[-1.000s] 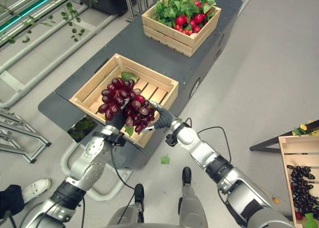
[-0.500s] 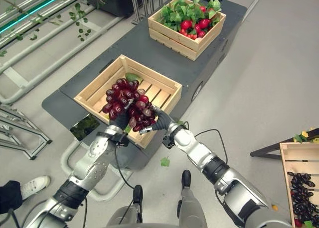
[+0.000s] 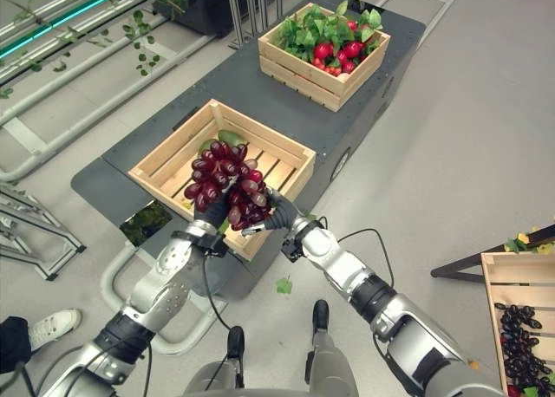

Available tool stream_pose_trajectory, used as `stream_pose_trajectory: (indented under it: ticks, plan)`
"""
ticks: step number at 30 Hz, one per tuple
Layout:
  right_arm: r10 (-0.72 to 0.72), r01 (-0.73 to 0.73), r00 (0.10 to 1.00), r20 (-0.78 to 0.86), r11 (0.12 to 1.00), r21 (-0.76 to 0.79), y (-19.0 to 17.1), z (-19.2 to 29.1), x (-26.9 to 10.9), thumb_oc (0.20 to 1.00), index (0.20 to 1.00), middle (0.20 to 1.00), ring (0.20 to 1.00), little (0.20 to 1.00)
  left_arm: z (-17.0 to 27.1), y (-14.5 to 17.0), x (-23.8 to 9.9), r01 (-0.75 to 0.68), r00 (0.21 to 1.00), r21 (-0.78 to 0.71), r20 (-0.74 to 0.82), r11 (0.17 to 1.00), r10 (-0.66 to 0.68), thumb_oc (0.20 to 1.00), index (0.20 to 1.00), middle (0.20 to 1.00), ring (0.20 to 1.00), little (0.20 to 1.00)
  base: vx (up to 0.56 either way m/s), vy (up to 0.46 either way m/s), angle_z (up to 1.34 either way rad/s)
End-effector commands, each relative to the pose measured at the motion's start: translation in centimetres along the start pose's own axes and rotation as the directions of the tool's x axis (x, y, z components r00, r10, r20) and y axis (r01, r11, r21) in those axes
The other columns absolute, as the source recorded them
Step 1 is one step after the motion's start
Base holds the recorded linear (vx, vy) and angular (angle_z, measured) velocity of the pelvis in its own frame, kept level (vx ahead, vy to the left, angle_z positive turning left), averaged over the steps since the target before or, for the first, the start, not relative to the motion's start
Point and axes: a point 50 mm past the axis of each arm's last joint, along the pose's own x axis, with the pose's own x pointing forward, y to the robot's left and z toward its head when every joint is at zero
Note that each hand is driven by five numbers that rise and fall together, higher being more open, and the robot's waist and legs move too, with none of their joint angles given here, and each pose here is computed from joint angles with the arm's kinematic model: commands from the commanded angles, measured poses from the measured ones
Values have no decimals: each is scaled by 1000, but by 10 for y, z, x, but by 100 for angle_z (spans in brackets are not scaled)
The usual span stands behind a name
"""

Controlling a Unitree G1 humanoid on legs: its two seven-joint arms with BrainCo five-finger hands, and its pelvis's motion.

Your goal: Pick up the fruits from the basket on one side to the basket on the other side

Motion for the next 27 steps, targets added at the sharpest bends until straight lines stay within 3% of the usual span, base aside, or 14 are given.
stream_pose_trajectory:
  ticks: [1, 11, 19, 27]
  plan:
    - [49, -79, 977, 210, 987, 137, 12, 48, 11, 1000, 1000, 1000, 1000, 1000, 21, -17, 11, 79, 989, 9, 125, 997, -80, 200, 200, 200, 200, 200, 0, 0, 0]
    - [44, -83, 967, 250, 985, 149, 18, 62, 19, 1000, 1000, 1000, 1000, 1000, 14, -32, 14, 128, 987, -25, 97, 991, -125, 200, 200, 200, 200, 200, 0, 0, 0]
    - [80, -163, 972, 220, 904, 395, 40, 56, 27, 1000, 1000, 1000, 1000, 1000, 11, -43, 18, 163, 984, -54, 81, 985, -158, 200, 200, 200, 200, 200, 0, 0, 0]
    - [80, -148, 968, 238, 948, 281, 38, 62, 26, 1000, 1000, 1000, 1000, 1000, 10, -48, 18, 180, 982, -67, 77, 981, -175, 200, 200, 200, 200, 200, 0, 0, 0]
